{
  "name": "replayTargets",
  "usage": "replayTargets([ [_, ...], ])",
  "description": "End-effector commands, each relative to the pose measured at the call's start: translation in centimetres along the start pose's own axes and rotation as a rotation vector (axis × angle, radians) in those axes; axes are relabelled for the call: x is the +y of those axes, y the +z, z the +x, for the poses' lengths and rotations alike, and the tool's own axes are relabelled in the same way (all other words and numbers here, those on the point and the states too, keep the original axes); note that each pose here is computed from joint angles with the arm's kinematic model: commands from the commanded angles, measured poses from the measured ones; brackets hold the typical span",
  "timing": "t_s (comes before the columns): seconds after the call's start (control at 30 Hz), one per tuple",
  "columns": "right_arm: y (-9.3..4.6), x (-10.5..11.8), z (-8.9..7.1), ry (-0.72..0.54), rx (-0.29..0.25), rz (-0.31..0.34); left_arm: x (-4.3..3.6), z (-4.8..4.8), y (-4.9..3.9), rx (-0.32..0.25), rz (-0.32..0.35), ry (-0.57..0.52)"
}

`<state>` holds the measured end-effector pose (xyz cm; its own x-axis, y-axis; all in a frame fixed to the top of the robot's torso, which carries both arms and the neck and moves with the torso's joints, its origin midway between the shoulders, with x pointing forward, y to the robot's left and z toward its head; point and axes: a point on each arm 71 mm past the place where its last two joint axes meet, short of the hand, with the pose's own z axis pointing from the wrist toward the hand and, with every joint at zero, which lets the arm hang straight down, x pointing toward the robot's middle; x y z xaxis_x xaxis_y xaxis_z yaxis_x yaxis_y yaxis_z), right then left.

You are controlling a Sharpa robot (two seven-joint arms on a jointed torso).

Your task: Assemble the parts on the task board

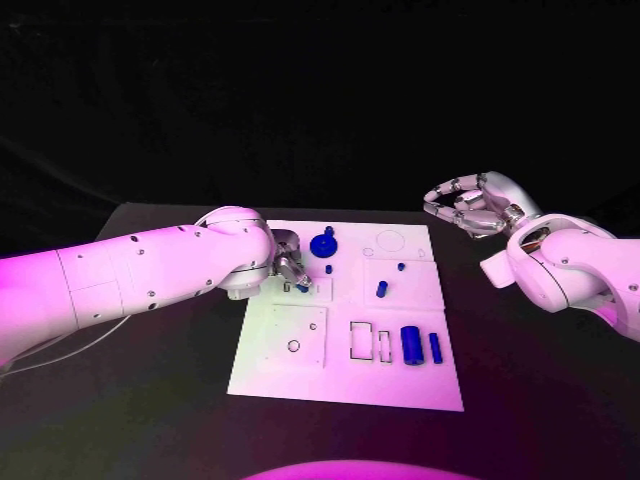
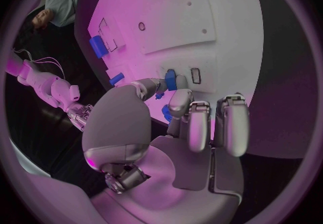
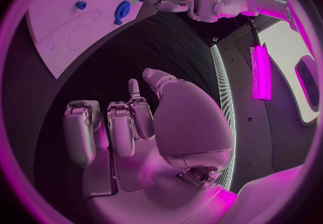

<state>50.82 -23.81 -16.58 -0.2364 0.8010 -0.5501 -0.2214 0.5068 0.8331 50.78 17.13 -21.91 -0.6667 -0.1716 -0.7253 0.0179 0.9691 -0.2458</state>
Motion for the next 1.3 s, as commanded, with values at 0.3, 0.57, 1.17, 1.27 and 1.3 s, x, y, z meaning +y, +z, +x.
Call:
replayTargets([
  [0.3, -0.02, 0.09, 0.15, 0.000, 0.016, -0.012, 0.03, 0.40, 0.06, 0.023, -0.010, 0.033],
  [0.57, -0.01, 0.10, 0.16, 0.000, 0.016, -0.012, -0.01, 0.45, 0.08, 0.029, -0.010, 0.025],
  [1.17, 0.00, 0.06, 0.10, -0.001, 0.013, -0.012, 0.07, 0.46, 0.17, 0.038, -0.013, 0.013],
  [1.27, 0.01, 0.06, 0.10, -0.001, 0.012, -0.013, 0.12, 0.43, 0.19, 0.036, -0.015, 0.011],
  [1.3, 0.01, 0.06, 0.10, -0.001, 0.012, -0.013, 0.14, 0.42, 0.20, 0.035, -0.015, 0.011],
])
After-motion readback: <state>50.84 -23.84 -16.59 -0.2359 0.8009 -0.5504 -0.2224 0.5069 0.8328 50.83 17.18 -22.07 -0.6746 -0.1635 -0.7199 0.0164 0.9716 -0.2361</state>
